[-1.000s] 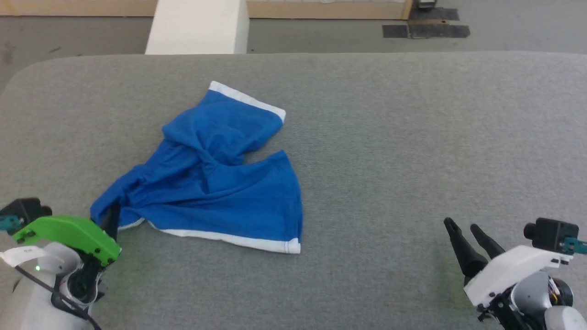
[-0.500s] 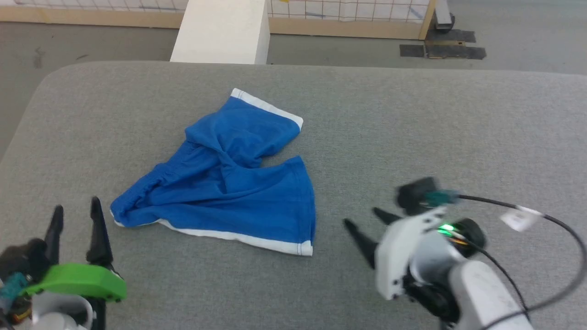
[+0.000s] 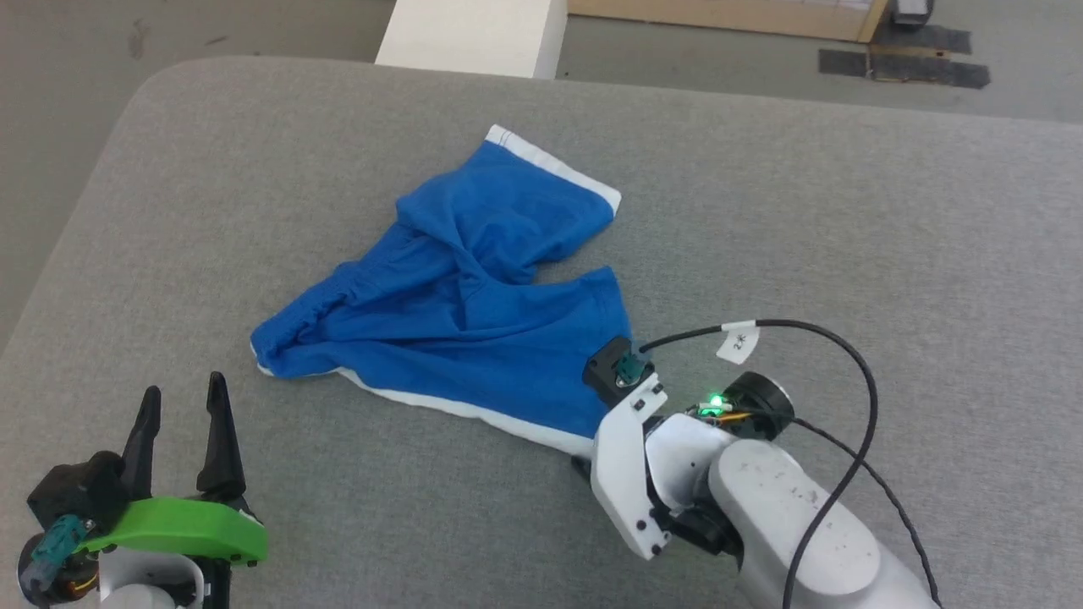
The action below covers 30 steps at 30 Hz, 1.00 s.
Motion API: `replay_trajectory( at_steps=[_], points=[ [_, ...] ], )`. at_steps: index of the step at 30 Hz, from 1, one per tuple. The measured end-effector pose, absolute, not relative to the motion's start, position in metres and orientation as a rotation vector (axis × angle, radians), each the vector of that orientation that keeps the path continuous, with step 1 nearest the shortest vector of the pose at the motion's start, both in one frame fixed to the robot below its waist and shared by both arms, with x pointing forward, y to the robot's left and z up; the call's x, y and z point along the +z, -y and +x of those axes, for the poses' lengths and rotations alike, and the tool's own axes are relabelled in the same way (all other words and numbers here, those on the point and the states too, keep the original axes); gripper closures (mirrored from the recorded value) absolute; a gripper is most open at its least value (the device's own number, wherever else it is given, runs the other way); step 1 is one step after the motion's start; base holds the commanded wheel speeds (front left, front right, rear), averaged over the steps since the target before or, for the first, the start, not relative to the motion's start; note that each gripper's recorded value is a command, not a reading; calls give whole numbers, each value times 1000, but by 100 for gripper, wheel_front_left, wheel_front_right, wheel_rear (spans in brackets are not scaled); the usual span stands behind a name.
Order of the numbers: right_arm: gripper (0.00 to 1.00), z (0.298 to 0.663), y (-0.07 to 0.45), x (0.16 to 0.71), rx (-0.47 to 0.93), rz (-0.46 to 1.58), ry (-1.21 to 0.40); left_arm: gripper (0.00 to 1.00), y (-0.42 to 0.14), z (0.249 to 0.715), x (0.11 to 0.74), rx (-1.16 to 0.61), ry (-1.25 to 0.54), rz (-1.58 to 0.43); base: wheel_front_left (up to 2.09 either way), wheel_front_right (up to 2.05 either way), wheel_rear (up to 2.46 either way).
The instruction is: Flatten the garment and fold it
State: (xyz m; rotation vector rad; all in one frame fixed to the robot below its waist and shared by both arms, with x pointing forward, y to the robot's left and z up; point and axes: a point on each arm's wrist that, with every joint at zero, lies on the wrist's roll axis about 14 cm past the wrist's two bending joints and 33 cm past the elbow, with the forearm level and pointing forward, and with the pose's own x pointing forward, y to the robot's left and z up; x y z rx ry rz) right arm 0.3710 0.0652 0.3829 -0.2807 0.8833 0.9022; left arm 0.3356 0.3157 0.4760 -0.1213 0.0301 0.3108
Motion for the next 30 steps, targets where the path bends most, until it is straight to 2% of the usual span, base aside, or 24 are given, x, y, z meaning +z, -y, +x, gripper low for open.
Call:
replay_trajectory(
  at_steps=[5, 6, 7, 8, 16, 24, 30],
  points=[
    [0, 372, -75, 375, 936, -302, -881, 0, -319, 335, 468, 326, -48, -132, 0, 0, 0],
    [10, 372, -75, 373, 936, -297, -885, 0, -320, 335, 467, 326, -50, -133, 0, 0, 0],
    [74, 373, -76, 372, 937, -291, -885, 0, -321, 335, 466, 327, -54, -133, 0, 0, 0],
    [100, 374, -76, 373, 937, -281, -882, 0, -321, 335, 464, 327, -58, -133, 0, 0, 0],
    [100, 404, -53, 390, 807, -132, -828, 0, -313, 338, 465, 300, -50, -133, 0, 0, 0],
    [100, 453, 62, 408, 401, -133, -828, 0, -298, 348, 471, 246, -26, -142, 0, 0, 0],
    [100, 449, 137, 405, 162, -189, -902, 0, -290, 351, 471, 217, -26, -145, 0, 0, 0]
  ],
)
